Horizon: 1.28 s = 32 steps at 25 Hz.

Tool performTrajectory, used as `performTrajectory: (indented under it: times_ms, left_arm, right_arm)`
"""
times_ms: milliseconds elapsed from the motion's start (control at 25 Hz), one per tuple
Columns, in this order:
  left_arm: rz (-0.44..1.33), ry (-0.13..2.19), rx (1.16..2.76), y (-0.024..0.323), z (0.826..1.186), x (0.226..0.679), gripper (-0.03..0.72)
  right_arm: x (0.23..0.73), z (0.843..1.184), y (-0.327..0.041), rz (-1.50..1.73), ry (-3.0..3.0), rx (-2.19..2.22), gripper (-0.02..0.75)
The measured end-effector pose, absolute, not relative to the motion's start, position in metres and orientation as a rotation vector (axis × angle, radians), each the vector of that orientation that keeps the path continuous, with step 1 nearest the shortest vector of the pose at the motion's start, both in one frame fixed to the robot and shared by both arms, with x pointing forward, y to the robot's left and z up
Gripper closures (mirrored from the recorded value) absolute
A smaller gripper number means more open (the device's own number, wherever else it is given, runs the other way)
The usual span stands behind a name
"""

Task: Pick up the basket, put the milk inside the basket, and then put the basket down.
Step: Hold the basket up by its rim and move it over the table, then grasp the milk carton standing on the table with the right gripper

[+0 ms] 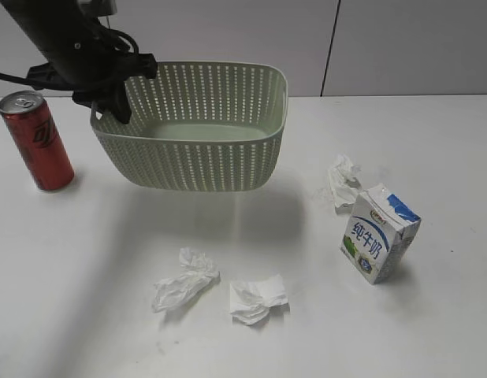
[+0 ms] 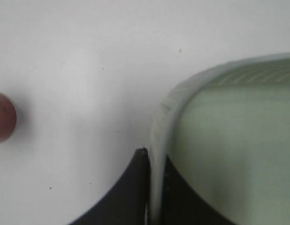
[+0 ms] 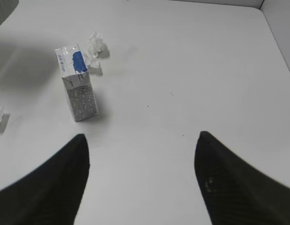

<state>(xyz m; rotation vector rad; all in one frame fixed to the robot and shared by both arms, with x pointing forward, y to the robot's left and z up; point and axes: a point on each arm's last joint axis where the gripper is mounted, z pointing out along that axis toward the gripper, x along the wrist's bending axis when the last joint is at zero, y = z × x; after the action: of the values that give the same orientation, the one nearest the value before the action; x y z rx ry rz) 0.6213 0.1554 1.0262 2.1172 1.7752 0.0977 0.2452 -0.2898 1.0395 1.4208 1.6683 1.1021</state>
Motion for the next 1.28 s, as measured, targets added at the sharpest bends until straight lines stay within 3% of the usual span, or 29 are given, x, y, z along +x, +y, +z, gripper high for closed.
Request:
performTrajectory:
  times_ms: [600,720,880,1280]
  left_arm:
    - [0.087,1.785,2.13,0.156,1.026,0.62,0.688]
    - [0.081,1.789,2.135,0.156,1.025,0.619,0.688]
    - [0.077,1.791,2.139,0.156,1.025,0.619,0.688]
    - [0.077,1.791,2.141,0.156,1.025,0.619,0.688]
  right_arm:
    - [0.245,1.053,-0.282,1.292,1.603,1.391,0.203]
    - [0.255,1.071,-0.282,1.398,1.469,1.318,0.141]
    - [0.285,1.082,-0.279,1.429,1.448,1.331,0.074]
    - [0.4,1.078,-0.258,1.148,1.945,1.552,0.068]
